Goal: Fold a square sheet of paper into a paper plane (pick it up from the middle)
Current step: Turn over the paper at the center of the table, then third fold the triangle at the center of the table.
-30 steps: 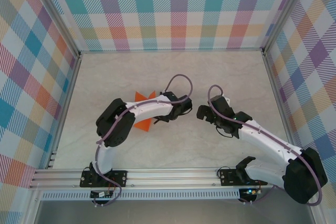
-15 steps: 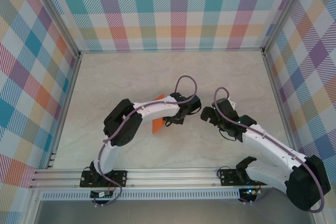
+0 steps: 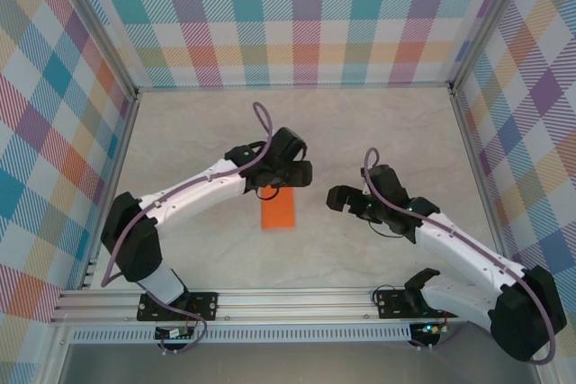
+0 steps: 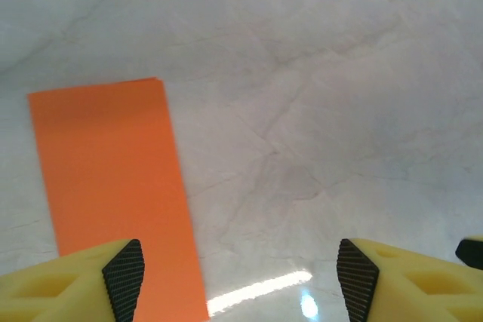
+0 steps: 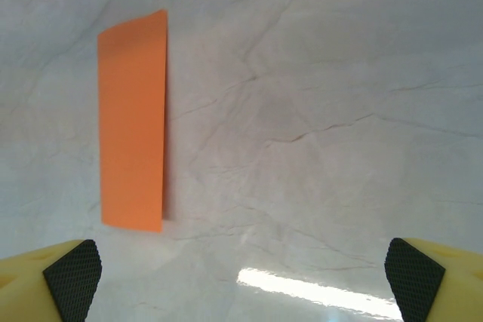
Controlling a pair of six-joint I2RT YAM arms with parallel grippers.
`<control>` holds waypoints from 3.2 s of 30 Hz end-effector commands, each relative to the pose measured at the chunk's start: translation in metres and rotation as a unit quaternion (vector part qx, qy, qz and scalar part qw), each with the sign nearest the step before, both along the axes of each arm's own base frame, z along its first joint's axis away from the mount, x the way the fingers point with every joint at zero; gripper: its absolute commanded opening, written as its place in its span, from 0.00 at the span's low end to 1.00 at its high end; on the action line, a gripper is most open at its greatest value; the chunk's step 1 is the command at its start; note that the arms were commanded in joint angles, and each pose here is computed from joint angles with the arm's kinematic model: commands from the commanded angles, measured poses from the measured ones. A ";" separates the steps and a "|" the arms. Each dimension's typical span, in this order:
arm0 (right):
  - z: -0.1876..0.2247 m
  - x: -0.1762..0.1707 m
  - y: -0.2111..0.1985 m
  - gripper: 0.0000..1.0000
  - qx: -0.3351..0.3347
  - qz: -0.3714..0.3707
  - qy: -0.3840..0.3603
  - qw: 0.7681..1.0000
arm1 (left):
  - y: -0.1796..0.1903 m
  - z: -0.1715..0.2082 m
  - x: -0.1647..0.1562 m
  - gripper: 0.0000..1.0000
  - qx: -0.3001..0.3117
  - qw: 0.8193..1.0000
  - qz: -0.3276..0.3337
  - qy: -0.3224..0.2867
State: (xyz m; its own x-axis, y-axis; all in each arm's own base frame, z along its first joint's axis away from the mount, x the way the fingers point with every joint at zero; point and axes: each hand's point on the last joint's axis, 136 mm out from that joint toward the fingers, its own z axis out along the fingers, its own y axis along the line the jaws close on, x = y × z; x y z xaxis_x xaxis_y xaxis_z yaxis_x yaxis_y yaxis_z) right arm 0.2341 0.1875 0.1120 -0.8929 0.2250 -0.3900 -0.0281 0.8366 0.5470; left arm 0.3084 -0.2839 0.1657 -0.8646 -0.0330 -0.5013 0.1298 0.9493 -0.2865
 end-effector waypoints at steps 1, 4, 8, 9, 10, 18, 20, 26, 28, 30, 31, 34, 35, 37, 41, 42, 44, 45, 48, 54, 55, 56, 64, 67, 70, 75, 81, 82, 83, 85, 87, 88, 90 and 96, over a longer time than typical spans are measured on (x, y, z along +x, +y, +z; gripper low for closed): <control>0.006 0.003 0.032 1.00 0.059 0.042 0.033 0.997 | 0.024 -0.026 -0.002 0.73 -0.029 0.999 0.025 0.035; -0.003 0.007 0.055 1.00 0.087 0.052 0.065 0.993 | 0.038 -0.046 -0.003 0.72 -0.077 0.994 0.047 0.069; -0.017 0.012 0.082 0.98 0.099 0.050 0.103 0.988 | 0.055 -0.072 -0.006 0.70 -0.112 0.985 0.077 0.106; -0.021 0.013 0.088 0.97 0.099 0.046 0.113 0.988 | 0.060 -0.078 -0.008 0.70 -0.114 0.983 0.089 0.112; -0.025 0.013 0.094 0.96 0.101 0.046 0.119 0.987 | 0.067 -0.086 -0.011 0.71 -0.110 0.981 0.103 0.120; -0.034 0.022 0.105 0.95 0.087 0.028 0.131 0.987 | 0.079 -0.121 -0.036 0.79 -0.095 0.971 0.135 0.172; -0.036 0.023 0.105 0.95 0.082 0.028 0.134 0.987 | 0.074 -0.126 -0.041 0.79 -0.095 0.970 0.127 0.183; -0.043 0.024 0.103 0.95 0.071 0.020 0.140 0.987 | 0.066 -0.132 -0.052 0.73 -0.087 0.970 0.111 0.199; -0.044 0.024 0.101 0.95 0.068 0.018 0.140 0.988 | 0.063 -0.132 -0.055 0.71 -0.083 0.970 0.106 0.202; -0.044 0.024 0.101 0.95 0.065 0.016 0.140 0.988 | 0.063 -0.135 -0.057 0.71 -0.072 0.970 0.105 0.206; -0.043 0.024 0.100 0.95 0.064 0.015 0.139 0.988 | 0.063 -0.138 -0.059 0.71 -0.068 0.970 0.105 0.210; -0.042 0.024 0.098 0.95 0.062 0.012 0.138 0.988 | 0.056 -0.137 -0.063 0.69 -0.074 0.970 0.095 0.212; -0.042 0.024 0.097 0.95 0.061 0.011 0.137 0.989 | 0.054 -0.138 -0.064 0.67 -0.074 0.970 0.092 0.213; -0.042 0.024 0.095 0.95 0.059 0.009 0.136 0.989 | 0.053 -0.139 -0.065 0.62 -0.071 0.970 0.088 0.214; -0.041 0.023 0.094 0.95 0.056 0.007 0.136 0.989 | 0.048 -0.139 -0.067 0.54 -0.079 0.970 0.080 0.216; -0.040 0.022 0.093 0.95 0.057 0.007 0.136 0.989 | 0.046 -0.139 -0.069 0.53 -0.084 0.969 0.076 0.218; -0.041 0.021 0.092 0.95 0.057 0.006 0.137 0.989 | 0.041 -0.138 -0.071 0.51 -0.092 0.969 0.067 0.220; -0.040 0.021 0.092 0.94 0.059 0.006 0.137 0.989 | 0.037 -0.136 -0.072 0.51 -0.099 0.968 0.062 0.220; -0.039 0.018 0.095 0.92 0.070 0.010 0.141 0.987 | 0.034 -0.132 -0.074 0.50 -0.107 0.968 0.054 0.221; -0.041 0.013 0.103 0.83 0.098 0.013 0.166 0.981 | 0.062 -0.119 -0.066 0.54 -0.052 0.979 0.081 0.181; -0.042 0.012 0.104 0.82 0.101 0.012 0.171 0.980 | 0.065 -0.116 -0.062 0.54 -0.052 0.980 0.083 0.174; -0.043 0.011 0.105 0.81 0.104 0.012 0.175 0.979 | 0.066 -0.113 -0.060 0.55 -0.056 0.980 0.086 0.169; -0.055 0.003 0.105 0.77 0.109 -0.002 0.215 0.971 | 0.061 -0.103 -0.020 0.44 -0.086 0.984 0.098 0.125; -0.060 -0.002 0.106 0.77 0.108 0.000 0.230 0.967 | 0.054 -0.104 -0.005 0.39 -0.104 0.983 0.096 0.118; -0.064 -0.007 0.107 0.77 0.107 0.003 0.245 0.964 | 0.050 -0.108 0.001 0.35 -0.103 0.983 0.095 0.121; -0.069 -0.012 0.112 0.76 0.110 0.009 0.259 0.960 | 0.054 -0.116 0.004 0.33 -0.097 0.982 0.103 0.125; -0.073 -0.013 0.123 0.72 0.119 0.019 0.270 0.955 | 0.056 -0.117 0.003 0.32 -0.095 0.982 0.104 0.127; -0.073 -0.013 0.124 0.71 0.121 0.019 0.270 0.955 | 0.056 -0.117 0.003 0.32 -0.095 0.982 0.104 0.127; -0.072 -0.013 0.124 0.71 0.123 0.021 0.269 0.955 | 0.057 -0.118 0.003 0.32 -0.094 0.982 0.105 0.128; -0.072 -0.014 0.126 0.66 0.126 0.025 0.270 0.954 | 0.057 -0.118 0.003 0.32 -0.094 0.982 0.105 0.128; -0.070 -0.014 0.126 0.60 0.127 0.026 0.269 0.954 | 0.057 -0.118 0.002 0.32 -0.094 0.982 0.105 0.129; -0.069 -0.014 0.126 0.56 0.126 0.026 0.267 0.955 | 0.057 -0.118 0.003 0.32 -0.094 0.982 0.105 0.129; -0.067 -0.013 0.126 0.50 0.127 0.026 0.263 0.956 | 0.057 -0.118 0.003 0.32 -0.095 0.982 0.105 0.129; -0.067 -0.012 0.123 0.37 0.123 0.020 0.257 0.958 | 0.058 -0.119 0.003 0.32 -0.092 0.982 0.105 0.129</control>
State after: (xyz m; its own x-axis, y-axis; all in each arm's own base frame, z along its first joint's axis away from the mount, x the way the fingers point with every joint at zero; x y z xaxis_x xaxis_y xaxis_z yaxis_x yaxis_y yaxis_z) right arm 0.2227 0.3076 0.0388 -0.9576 0.2249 0.1799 0.2870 0.6939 0.6604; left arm 0.3023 -0.2255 0.0432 -0.9307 -0.2943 -0.2173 -0.1738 0.8784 -0.4453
